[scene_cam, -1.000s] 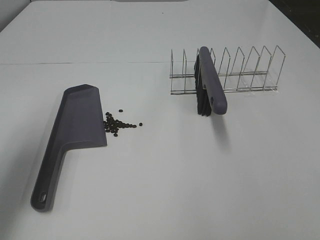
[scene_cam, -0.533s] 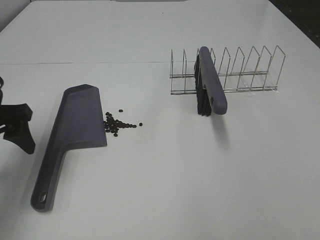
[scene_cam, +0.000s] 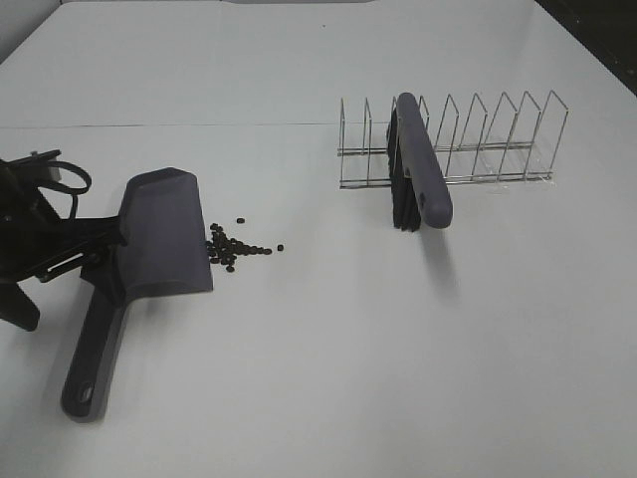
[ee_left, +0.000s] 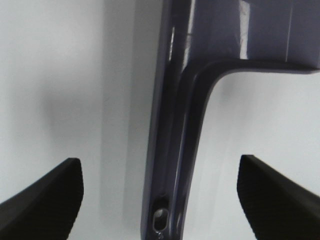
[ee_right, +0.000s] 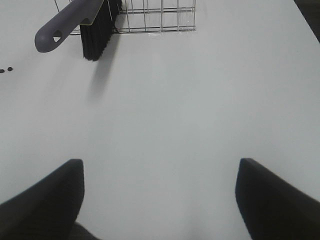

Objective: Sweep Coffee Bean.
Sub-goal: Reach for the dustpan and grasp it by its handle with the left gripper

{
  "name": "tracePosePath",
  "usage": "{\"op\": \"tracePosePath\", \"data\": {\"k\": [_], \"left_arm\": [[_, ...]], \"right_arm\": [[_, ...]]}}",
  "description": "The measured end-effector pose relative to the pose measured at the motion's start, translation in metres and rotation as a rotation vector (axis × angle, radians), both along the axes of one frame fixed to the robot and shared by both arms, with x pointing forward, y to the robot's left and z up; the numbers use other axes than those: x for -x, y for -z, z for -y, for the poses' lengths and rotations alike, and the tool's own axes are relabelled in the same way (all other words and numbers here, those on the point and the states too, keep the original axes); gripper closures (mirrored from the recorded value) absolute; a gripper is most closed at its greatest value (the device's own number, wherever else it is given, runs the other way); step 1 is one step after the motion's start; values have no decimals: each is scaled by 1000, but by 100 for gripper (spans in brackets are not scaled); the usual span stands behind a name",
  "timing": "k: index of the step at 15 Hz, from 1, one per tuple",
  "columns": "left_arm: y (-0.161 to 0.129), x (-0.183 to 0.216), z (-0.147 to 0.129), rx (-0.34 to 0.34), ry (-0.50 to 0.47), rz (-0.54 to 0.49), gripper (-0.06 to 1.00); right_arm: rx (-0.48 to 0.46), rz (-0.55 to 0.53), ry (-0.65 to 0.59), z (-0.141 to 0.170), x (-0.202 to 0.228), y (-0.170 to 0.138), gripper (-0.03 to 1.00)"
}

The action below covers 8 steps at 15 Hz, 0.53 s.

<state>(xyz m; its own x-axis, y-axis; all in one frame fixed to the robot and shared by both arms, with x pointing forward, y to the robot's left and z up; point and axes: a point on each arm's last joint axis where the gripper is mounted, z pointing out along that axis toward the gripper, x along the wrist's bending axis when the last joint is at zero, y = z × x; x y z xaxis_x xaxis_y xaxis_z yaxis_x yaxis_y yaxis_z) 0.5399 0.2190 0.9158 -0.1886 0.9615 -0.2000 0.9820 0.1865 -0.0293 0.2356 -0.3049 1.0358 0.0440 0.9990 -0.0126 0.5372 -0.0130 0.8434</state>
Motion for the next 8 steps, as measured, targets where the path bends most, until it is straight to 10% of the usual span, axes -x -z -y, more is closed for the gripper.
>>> {"op": "tracePosePath", "data": {"k": [8], "left_arm": [[30, -9, 10, -59, -20, -86, 18]], "right_arm": [[0, 0, 0, 0, 0, 0, 20]]}}
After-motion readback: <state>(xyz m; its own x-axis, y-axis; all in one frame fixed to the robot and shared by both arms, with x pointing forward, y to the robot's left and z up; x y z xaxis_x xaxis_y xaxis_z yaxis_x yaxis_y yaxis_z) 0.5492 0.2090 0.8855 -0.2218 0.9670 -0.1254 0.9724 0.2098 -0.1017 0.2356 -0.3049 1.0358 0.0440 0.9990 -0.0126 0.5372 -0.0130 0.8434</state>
